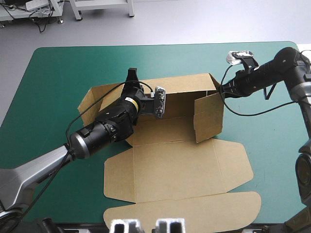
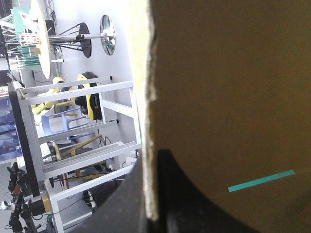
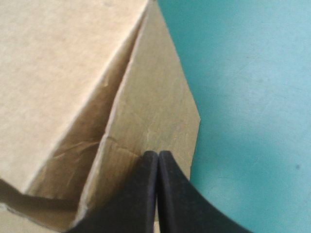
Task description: Fold the box
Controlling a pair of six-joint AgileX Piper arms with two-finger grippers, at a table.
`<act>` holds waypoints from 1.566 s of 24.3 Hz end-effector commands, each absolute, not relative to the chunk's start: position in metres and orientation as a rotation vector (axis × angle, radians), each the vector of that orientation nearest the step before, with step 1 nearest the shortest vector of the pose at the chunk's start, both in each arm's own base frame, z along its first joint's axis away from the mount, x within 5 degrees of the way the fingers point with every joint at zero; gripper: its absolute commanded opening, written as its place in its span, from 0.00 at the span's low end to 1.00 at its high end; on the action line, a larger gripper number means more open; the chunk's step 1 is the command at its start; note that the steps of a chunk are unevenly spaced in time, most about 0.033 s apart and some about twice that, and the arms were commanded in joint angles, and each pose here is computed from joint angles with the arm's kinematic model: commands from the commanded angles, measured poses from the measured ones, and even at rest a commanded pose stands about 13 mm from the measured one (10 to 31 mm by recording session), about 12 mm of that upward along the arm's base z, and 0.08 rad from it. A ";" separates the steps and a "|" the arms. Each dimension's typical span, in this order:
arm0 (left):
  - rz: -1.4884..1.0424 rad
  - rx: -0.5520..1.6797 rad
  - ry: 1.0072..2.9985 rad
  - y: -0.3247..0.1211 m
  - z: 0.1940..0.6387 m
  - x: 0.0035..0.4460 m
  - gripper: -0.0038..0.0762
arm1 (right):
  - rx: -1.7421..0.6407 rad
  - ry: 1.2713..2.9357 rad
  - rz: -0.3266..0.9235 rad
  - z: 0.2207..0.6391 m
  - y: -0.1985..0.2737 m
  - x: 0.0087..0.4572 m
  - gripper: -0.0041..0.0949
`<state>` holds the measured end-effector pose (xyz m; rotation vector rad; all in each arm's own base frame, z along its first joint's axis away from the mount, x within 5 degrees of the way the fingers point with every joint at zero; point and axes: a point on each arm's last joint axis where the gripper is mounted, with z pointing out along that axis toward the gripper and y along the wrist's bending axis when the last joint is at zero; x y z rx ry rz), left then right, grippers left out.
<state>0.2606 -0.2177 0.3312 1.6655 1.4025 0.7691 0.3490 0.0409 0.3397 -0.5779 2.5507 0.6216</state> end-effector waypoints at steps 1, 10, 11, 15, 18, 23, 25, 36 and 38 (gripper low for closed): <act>0.757 1.613 1.354 -0.218 0.351 0.256 0.04 | -0.664 2.372 0.617 0.357 0.046 0.332 0.02; 0.762 1.615 1.350 -0.218 0.351 0.256 0.04 | -0.729 1.953 0.315 0.318 0.042 0.285 0.02; 0.770 1.616 1.344 -0.218 0.351 0.256 0.04 | -0.742 1.933 0.296 0.313 0.042 0.278 0.02; 0.781 1.619 1.332 -0.218 0.352 0.256 0.04 | -0.766 1.902 0.306 0.289 0.044 0.261 0.02; 0.783 1.619 1.327 -0.218 0.352 0.256 0.04 | -0.739 1.878 0.325 0.282 0.045 0.259 0.02; 0.785 1.619 1.326 -0.218 0.352 0.256 0.04 | -0.760 1.854 0.357 0.286 0.048 0.258 0.13; 0.785 1.619 1.326 -0.218 0.352 0.256 0.04 | -0.788 1.850 0.373 0.286 0.050 0.257 0.27; 0.780 1.618 1.323 -0.219 0.352 0.256 0.04 | -0.928 1.819 0.536 0.285 0.061 0.245 0.66; 0.780 1.618 1.323 -0.219 0.352 0.256 0.04 | -0.944 1.828 0.591 0.285 0.063 0.241 0.66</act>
